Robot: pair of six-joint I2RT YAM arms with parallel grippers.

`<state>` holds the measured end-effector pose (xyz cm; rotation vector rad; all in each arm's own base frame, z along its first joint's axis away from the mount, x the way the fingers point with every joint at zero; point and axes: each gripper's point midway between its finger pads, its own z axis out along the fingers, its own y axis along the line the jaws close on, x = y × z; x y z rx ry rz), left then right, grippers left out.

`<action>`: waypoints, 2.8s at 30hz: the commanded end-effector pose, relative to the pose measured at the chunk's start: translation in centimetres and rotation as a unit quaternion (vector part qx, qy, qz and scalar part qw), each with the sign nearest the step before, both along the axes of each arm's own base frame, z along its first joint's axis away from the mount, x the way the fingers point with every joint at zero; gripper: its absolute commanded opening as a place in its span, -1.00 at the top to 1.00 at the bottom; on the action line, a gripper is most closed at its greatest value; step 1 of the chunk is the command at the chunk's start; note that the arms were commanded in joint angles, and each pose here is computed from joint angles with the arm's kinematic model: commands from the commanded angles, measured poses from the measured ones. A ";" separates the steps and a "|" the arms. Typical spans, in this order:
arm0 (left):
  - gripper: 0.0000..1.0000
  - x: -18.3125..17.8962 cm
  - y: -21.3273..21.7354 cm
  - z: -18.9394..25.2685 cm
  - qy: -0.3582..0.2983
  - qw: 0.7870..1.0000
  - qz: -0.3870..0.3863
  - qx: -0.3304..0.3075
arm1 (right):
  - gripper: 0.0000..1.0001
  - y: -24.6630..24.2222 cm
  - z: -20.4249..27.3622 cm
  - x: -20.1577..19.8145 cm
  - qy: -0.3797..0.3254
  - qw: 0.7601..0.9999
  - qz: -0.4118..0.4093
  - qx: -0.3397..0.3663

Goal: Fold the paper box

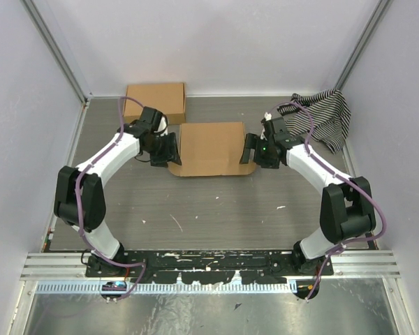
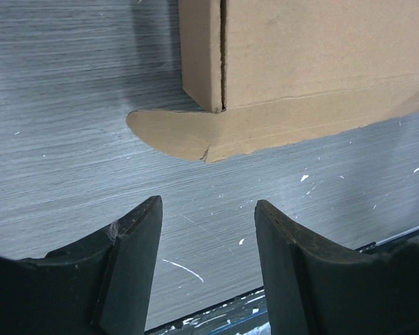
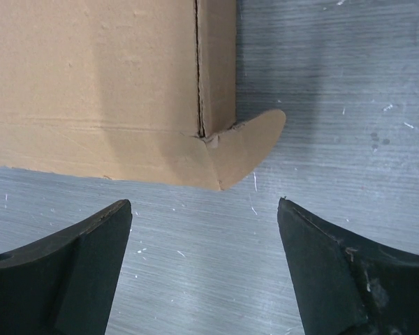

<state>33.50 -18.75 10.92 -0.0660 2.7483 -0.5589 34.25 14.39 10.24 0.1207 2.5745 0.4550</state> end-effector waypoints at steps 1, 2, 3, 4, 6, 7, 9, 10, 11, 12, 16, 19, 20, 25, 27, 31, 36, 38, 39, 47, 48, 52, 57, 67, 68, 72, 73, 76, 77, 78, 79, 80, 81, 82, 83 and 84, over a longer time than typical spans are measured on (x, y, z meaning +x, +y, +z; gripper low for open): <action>-0.23 1.9 0.2 0.6 -0.050 0.998 -0.001 0.025 | -0.81 1.1 0.8 2.2 -0.050 0.998 0.023 0.015; -0.23 2.0 0.3 0.5 -0.053 0.998 -0.001 0.029 | -0.81 1.1 0.6 2.3 -0.052 0.998 0.023 0.013; -0.23 2.2 0.3 0.2 -0.054 0.998 -0.001 0.032 | -0.82 1.0 0.5 2.4 -0.052 0.998 0.023 0.009; -0.23 2.4 0.4 0.0 -0.055 0.998 -0.002 0.036 | -0.82 1.0 0.3 2.5 -0.051 0.998 0.023 0.006; -0.23 2.7 0.3 -0.6 -0.053 0.998 -0.006 0.042 | -0.83 0.9 -0.1 2.7 -0.049 0.999 0.025 0.001; -0.23 2.8 0.4 -0.9 -0.052 0.998 -0.006 0.047 | -0.83 0.8 -0.3 2.7 -0.047 0.999 0.026 -0.001; -0.22 3.1 0.4 -1.4 -0.050 0.997 -0.008 0.056 | -0.84 0.8 -0.7 2.8 -0.046 0.999 0.029 -0.005; -0.22 3.3 0.3 -1.5 -0.051 0.997 -0.008 0.055 | -0.84 0.8 -0.8 2.8 -0.046 0.998 0.030 -0.006; -0.22 3.5 0.1 -1.6 -0.053 0.997 -0.010 0.053 | -0.84 0.8 -0.9 2.9 -0.046 0.998 0.031 -0.007; -0.22 3.6 -0.2 -1.7 -0.055 0.997 -0.013 0.051 | -0.84 0.8 -1.1 2.9 -0.046 0.998 0.032 -0.008; -0.22 3.8 -1.1 -2.6 -0.051 0.997 -0.025 0.052 | -0.84 0.9 -1.6 3.0 -0.041 0.998 0.037 -0.007; -0.20 3.6 -1.6 -3.1 -0.041 0.998 -0.029 0.046 | -0.84 1.3 -1.8 2.9 -0.036 0.998 0.045 0.001; -0.20 3.5 -1.7 -3.1 -0.039 0.998 -0.030 0.043 | -0.84 1.4 -1.9 2.8 -0.033 0.998 0.049 0.003; -0.17 2.6 -2.5 -3.3 -0.031 0.999 -0.037 0.025 | -0.80 2.2 -2.1 2.2 -0.027 0.997 0.069 0.020; -0.14 2.2 -2.7 -3.5 -0.025 0.999 -0.042 0.022 | -0.78 2.3 -2.1 2.0 -0.023 0.997 0.074 0.024; -0.11 1.2 -2.8 -3.5 -0.018 0.999 -0.048 0.014 | -0.69 2.7 -1.8 1.7 -0.020 0.996 0.084 0.033; -0.07 0.5 -3.1 -3.9 -0.009 0.999 -0.051 0.003 | -0.61 3.0 -1.7 1.4 -0.018 0.995 0.091 0.041; -0.04 0.2 -3.4 -3.8 -0.004 0.999 -0.054 -0.006 | -0.56 3.3 -1.5 1.3 -0.015 0.994 0.096 0.048; -0.03 0.2 -3.5 -3.7 -0.004 0.998 -0.055 -0.009 | -0.53 3.5 -1.4 1.2 -0.015 0.994 0.099 0.051; 0.01 -0.1 -3.9 -2.9 -0.006 0.998 -0.057 -0.021 | -0.48 2.9 -1.8 1.0 -0.010 0.996 0.087 0.028; 0.02 -0.2 -3.9 -3.0 -0.004 0.998 -0.058 -0.022 | -0.49 2.8 -2.0 1.0 -0.008 0.996 0.086 0.024; 0.02 -0.1 -3.7 -3.2 -0.003 0.998 -0.058 -0.013 | -0.56 1.2 -2.3 1.9 -0.022 0.998 0.050 -0.016; -0.16 0.8 -3.1 -3.3 -0.014 0.999 -0.044 0.010 | -0.67 0.0 -2.4 3.2 -0.039 0.998 0.023 -0.045; -0.43 2.9 -4.3 -4.0 -0.025 0.999 -0.042 -0.004 | -0.74 2.1 -3.8 4.0 -0.045 0.997 0.065 -0.008; -0.43 2.9 -4.6 -4.0 -0.025 0.999 -0.043 -0.012 | -0.75 2.3 -3.8 3.9 -0.046 0.997 0.069 -0.003; -0.41 2.8 -5.4 -4.4 -0.020 0.998 -0.049 -0.035 | -0.75 3.0 -3.3 3.7 -0.050 0.995 0.083 0.018; -0.41 2.7 -5.5 -4.5 -0.020 0.998 -0.050 -0.038 | -0.75 3.1 -3.0 3.7 -0.053 0.995 0.085 0.021; -0.38 2.3 -5.3 -4.7 -0.017 0.998 -0.053 -0.038 | -0.73 3.2 -2.1 3.5 -0.057 0.994 0.088 0.022; -0.38 2.1 -5.2 -4.6 -0.018 0.998 -0.054 -0.036 | -0.73 3.0 -1.7 3.5 -0.060 0.994 0.085 0.019; -0.38 2.0 -5.1 -4.6 -0.018 0.998 -0.056 -0.034 | -0.73 2.7 -1.4 3.5 -0.064 0.995 0.080 0.013; -0.38 1.8 -4.9 -4.6 -0.018 0.998 -0.057 -0.031 | -0.74 2.4 -0.9 3.6 -0.070 0.995 0.074 0.008; -0.38 1.7 -4.8 -4.6 -0.019 0.998 -0.058 -0.027 | -0.74 2.2 -0.5 3.7 -0.075 0.995 0.068 0.004; -0.39 1.7 -4.6 -4.5 -0.021 0.998 -0.059 -0.024 | -0.76 2.0 -0.1 3.8 -0.080 0.995 0.064 0.002; -0.39 1.7 -4.6 -4.4 -0.023 0.998 -0.060 -0.024 | -0.77 2.0 0.2 3.8 -0.082 0.995 0.063 0.004; -0.40 1.8 -4.8 -4.3 -0.024 0.997 -0.062 -0.028 | -0.78 2.2 0.6 3.9 -0.086 0.994 0.066 0.008; -0.39 1.8 -5.1 -4.2 -0.024 0.997 -0.065 -0.034 | -0.78 2.5 0.8 3.9 -0.087 0.993 0.072 0.015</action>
